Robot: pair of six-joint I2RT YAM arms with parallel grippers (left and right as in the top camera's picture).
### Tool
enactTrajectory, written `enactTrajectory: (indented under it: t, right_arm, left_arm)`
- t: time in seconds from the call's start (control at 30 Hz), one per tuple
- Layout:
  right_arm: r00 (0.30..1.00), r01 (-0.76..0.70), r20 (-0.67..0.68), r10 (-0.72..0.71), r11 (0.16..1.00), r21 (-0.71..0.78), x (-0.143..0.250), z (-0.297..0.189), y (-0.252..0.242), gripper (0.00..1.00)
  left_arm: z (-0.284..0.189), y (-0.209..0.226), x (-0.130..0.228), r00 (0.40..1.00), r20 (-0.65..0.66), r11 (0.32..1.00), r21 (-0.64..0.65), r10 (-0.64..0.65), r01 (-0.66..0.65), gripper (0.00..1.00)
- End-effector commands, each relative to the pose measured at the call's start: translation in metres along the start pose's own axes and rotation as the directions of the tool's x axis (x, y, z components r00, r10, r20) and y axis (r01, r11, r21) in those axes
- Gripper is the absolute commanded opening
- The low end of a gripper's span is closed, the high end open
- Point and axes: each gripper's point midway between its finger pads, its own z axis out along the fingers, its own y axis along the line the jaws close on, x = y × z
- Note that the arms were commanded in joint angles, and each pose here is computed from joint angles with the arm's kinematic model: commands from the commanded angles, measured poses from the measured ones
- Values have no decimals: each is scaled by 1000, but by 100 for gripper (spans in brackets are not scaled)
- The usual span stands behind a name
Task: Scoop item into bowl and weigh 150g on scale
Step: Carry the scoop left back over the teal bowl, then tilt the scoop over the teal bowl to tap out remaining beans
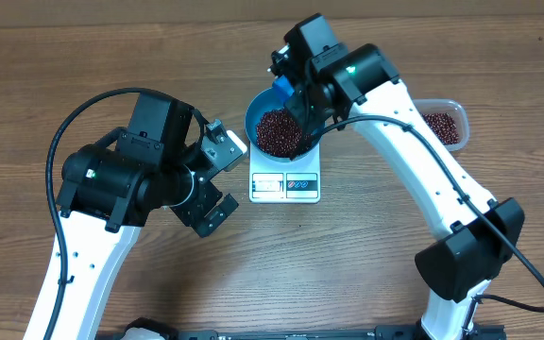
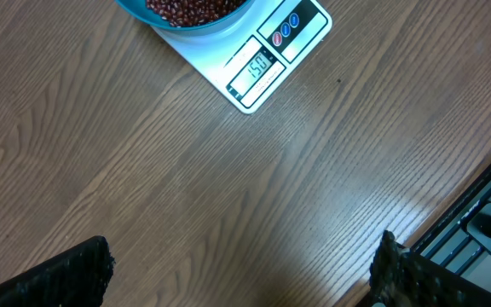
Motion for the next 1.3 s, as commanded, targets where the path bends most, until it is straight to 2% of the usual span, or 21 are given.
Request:
enactTrajectory:
  t: [0.0,0.3,1.03,1.27]
  right_arm:
    - [999,32,7,-32,998,51,-5,-3,2,4]
    - [996,64,-69,-59,995,73,5,14,8,4]
    - [984,141,-123,-128,984,107,17,29,30,4]
    - [982,135,-129,-139,990,-43,24,29,57,4]
  left_arm:
    - [-8,0,-5,1000,29,1000,-13,7,-7,99]
    - [-8,0,-5,1000,28,1000,-14,7,-7,99]
    - [-8,1,-4,1000,27,1000,-16,7,-7,100]
    - [-8,1,-4,1000,27,1000,-16,7,-7,100]
